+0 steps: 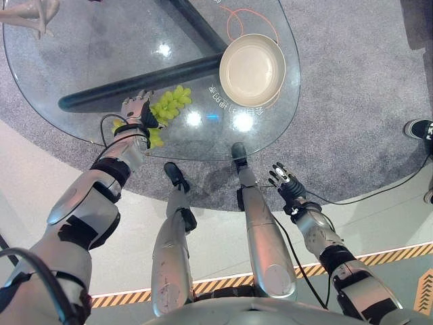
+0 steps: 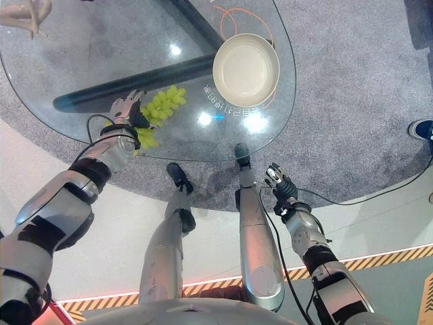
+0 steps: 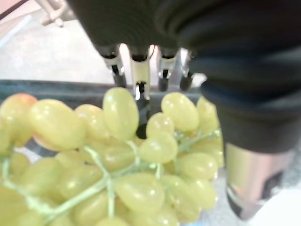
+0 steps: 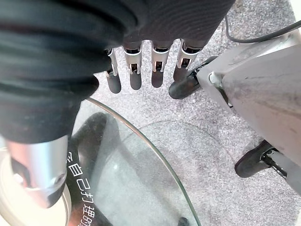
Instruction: Pick up fruits into the plate
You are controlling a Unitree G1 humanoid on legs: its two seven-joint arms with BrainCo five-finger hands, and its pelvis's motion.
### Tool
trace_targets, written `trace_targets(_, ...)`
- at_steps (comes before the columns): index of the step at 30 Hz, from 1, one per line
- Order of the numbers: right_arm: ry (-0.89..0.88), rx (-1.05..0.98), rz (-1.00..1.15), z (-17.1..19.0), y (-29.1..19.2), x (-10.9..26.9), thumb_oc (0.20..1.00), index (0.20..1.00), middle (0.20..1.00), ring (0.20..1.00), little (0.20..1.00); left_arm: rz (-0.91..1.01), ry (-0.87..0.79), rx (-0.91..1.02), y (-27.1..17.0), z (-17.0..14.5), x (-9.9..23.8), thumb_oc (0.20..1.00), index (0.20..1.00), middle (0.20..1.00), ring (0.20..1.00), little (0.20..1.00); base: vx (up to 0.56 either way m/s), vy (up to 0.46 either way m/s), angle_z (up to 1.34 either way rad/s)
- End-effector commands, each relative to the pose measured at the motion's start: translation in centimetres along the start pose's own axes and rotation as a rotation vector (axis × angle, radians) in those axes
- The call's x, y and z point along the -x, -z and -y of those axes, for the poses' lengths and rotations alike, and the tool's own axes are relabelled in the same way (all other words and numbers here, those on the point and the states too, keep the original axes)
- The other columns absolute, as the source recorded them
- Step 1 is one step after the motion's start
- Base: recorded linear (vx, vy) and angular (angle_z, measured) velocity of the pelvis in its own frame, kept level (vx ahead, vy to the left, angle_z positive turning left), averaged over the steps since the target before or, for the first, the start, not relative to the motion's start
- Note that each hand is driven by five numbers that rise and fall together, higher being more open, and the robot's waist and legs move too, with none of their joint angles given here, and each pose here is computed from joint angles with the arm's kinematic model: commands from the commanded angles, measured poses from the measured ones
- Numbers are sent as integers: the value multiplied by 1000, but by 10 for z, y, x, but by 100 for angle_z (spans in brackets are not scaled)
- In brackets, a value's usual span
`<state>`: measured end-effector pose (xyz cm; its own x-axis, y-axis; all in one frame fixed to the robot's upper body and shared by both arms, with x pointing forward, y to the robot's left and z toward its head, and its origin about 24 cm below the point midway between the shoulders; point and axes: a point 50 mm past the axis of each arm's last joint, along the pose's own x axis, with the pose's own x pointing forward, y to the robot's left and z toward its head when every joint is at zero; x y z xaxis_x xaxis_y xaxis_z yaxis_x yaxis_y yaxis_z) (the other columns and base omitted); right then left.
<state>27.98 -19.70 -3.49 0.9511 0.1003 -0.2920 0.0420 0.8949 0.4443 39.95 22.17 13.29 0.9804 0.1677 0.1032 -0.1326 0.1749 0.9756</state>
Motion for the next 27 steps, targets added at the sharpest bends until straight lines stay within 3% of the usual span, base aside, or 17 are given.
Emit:
trace_targets(1,2,-26,24,4,2,9,1000,1000,1000,1000,1000,-67,-35,-52,13,-11,-3,1000,1000,1000,1000,1000,0,0,0)
trace_targets(18,-48,-36,22,-12,1,-1,1000,1000,1000,1000,1000,-245,36,-86,17,22,6,1000,1000,1000,1000,1000,-2,-4,0)
trace_targets(19,-52,-34,21,-13,0,-1,1000,1000,1000,1000,1000,-251,42,-71,18,24,6,573,573,573,573,573,0,0,0)
trace_targets(20,-54,-31,21,-13,0,-1,1000,1000,1000,1000,1000,-253,48,-56,19,25,7,200,200,200,200,200,0,0,0)
trace_targets(27,-60,-27,21,-16,1,-1,1000,1000,1000,1000,1000,-241,50,-43,19,27,8,200,200,200,200,200,0,0,0)
